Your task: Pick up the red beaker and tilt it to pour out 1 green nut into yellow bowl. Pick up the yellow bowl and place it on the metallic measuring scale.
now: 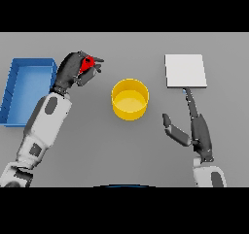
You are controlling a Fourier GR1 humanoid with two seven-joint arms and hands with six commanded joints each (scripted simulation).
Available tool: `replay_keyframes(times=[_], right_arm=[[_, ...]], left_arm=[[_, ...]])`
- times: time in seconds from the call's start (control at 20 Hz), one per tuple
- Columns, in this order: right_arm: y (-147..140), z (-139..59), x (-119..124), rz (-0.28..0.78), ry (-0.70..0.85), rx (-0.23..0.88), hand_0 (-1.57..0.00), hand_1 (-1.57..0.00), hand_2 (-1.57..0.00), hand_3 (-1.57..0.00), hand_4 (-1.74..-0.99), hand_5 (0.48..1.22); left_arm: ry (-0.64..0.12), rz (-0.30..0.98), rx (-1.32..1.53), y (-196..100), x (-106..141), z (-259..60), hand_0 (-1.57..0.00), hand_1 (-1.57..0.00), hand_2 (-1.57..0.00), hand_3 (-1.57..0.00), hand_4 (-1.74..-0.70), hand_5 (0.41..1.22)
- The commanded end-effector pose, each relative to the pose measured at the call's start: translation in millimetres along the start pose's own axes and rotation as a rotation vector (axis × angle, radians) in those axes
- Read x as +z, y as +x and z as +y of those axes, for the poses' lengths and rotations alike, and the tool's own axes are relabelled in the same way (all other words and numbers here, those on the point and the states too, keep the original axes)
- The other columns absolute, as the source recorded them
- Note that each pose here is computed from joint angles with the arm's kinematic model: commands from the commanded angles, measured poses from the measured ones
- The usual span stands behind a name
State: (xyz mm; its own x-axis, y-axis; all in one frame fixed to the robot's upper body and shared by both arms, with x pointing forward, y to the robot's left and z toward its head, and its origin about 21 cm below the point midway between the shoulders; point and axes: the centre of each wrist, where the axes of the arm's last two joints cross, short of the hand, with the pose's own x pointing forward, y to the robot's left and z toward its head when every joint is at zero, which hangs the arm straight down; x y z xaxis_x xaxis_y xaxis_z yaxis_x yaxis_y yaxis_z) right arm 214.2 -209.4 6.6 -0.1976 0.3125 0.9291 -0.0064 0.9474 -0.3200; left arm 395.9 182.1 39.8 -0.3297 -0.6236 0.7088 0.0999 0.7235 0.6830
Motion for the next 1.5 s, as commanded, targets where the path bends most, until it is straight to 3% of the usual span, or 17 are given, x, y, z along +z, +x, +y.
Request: replay_keyframes(times=[0.0, 0.25, 0.45, 0.6, 0.8, 0.85, 1.2, 1.45], right_arm=[[1.4, -0.2, -2.2, -0.003, 0.004, -0.008, 0.00, 0.00, 0.00, 0.00, -1.092, 0.667], [2.8, 3.7, -1.4, 0.012, 0.017, -0.002, 0.00, 0.00, 0.00, 0.00, -1.096, 0.670], [3.8, 1.5, 2.2, -0.007, 0.021, 0.007, 0.00, 0.00, 0.00, 0.00, -1.056, 0.692], [2.4, 4.7, -2.8, 0.008, 0.024, 0.002, 0.00, 0.00, 0.00, 0.00, -1.068, 0.689], [-0.4, 6.6, -0.1, -0.006, 0.027, -0.021, 0.00, 0.00, 0.00, 0.00, -1.063, 0.681], [1.8, 6.0, -0.9, 0.004, 0.028, -0.026, 0.00, 0.00, 0.00, 0.00, -1.060, 0.675], [2.4, 6.2, -2.2, 0.014, 0.041, -0.028, 0.00, 0.00, 0.00, 0.00, -1.064, 0.690], [0.4, 6.4, -4.5, 0.006, 0.045, -0.029, 0.00, 0.00, 0.00, 0.00, -1.060, 0.696]], left_arm=[[-0.019, -0.005, -0.027, 3.8, 1.5, -0.6, -1.56, -1.56, -1.56, -1.55, -1.74, 1.127], [-0.106, -0.028, -0.185, 23.8, 3.9, -2.8, -1.56, -1.56, -1.56, -1.56, -1.74, 1.149], [-0.261, -0.110, -0.504, 53.3, -15.7, 1.4, -1.57, -1.57, -1.57, -1.57, -1.74, 1.177], [-0.383, -0.144, -0.715, 70.0, -27.5, -0.3, -1.57, -1.57, -1.57, -1.57, -1.74, 1.199], [-0.530, -0.180, -0.950, 94.8, -40.6, -10.3, -1.57, -1.57, -1.57, -1.57, -1.58, 1.212], [-0.560, -0.177, -1.012, 94.7, -42.5, -10.4, -1.57, -1.57, -1.57, -1.57, -1.61, 1.214], [-0.662, -0.231, -1.361, 112.0, -58.2, -26.6, -1.57, -1.57, -1.57, -1.57, -1.71, 1.219], [-0.663, -0.271, -1.506, 122.3, -64.2, -34.3, -1.57, -1.57, -1.57, -1.57, -1.73, 1.220]])
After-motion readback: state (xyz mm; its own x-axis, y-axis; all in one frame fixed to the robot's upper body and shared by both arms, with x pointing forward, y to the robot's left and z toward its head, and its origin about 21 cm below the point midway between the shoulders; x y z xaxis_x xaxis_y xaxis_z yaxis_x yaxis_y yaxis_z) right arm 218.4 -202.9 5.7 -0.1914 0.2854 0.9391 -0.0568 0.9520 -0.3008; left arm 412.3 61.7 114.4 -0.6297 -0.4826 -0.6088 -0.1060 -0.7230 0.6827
